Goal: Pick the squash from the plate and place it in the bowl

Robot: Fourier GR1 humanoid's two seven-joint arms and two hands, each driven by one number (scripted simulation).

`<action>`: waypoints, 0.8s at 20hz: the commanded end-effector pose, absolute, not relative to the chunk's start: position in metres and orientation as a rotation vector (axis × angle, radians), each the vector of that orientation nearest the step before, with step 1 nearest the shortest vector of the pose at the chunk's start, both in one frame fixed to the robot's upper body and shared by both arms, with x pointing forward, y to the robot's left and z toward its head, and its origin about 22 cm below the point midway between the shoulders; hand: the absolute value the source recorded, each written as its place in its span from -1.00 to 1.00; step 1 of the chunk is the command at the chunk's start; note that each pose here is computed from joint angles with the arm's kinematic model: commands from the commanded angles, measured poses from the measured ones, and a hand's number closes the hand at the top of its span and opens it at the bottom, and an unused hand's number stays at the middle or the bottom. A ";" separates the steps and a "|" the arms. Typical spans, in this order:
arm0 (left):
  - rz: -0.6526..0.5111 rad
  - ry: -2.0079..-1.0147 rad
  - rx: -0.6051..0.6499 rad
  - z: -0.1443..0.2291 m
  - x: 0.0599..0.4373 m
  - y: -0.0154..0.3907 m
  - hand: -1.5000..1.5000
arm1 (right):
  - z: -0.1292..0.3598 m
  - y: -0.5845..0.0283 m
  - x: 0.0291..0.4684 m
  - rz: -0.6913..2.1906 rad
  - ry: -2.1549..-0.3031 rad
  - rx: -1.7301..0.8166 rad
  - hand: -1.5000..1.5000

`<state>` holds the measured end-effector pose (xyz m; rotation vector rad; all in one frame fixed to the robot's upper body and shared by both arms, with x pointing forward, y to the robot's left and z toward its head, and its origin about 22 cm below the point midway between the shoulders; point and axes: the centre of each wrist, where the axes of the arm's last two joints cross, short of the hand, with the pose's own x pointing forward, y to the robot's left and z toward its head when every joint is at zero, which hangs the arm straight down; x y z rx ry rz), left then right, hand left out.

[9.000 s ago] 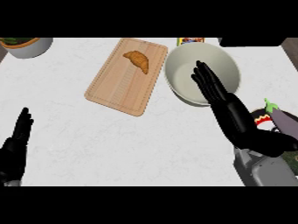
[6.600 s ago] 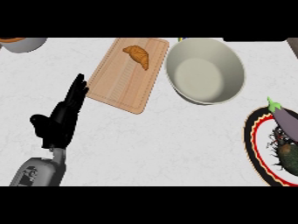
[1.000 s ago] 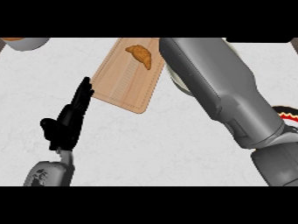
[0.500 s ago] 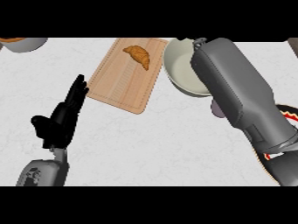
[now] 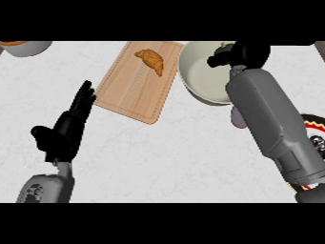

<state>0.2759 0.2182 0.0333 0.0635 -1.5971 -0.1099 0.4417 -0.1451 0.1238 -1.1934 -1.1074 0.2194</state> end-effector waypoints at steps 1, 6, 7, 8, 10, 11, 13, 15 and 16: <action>-0.116 -1.605 0.057 0.028 0.258 0.211 0.00 | 0.103 -0.143 0.432 0.220 -1.144 -1.042 -1.00; -0.112 -1.605 0.080 0.014 0.268 0.217 0.00 | 0.113 -0.160 0.421 0.073 -1.387 -1.031 -1.00; -0.112 -1.598 0.062 0.040 0.269 0.208 0.00 | 0.112 -0.158 0.425 0.073 -1.405 -1.062 -1.00; -0.117 -1.589 0.058 0.010 0.266 0.219 0.00 | 0.123 -0.164 0.420 0.040 -1.471 -1.068 -1.00; -0.102 -1.597 0.087 0.024 0.279 0.224 0.00 | 0.135 -0.165 0.420 -0.058 -1.515 -1.090 -1.00; -0.110 -1.591 0.095 0.020 0.268 0.213 0.00 | 0.139 -0.160 0.410 -0.044 -1.529 -1.071 -1.00; -0.094 -1.589 0.071 0.025 0.272 0.230 0.00 | 0.152 -0.161 0.401 -0.115 -1.507 -1.073 -1.00; -0.102 -1.586 0.056 0.024 0.263 0.220 0.00 | 0.147 -0.175 0.392 -0.166 -1.520 -1.026 -1.00; -0.089 -1.580 0.074 0.022 0.275 0.221 0.00 | 0.158 -0.168 0.388 -0.201 -1.500 -1.020 -1.00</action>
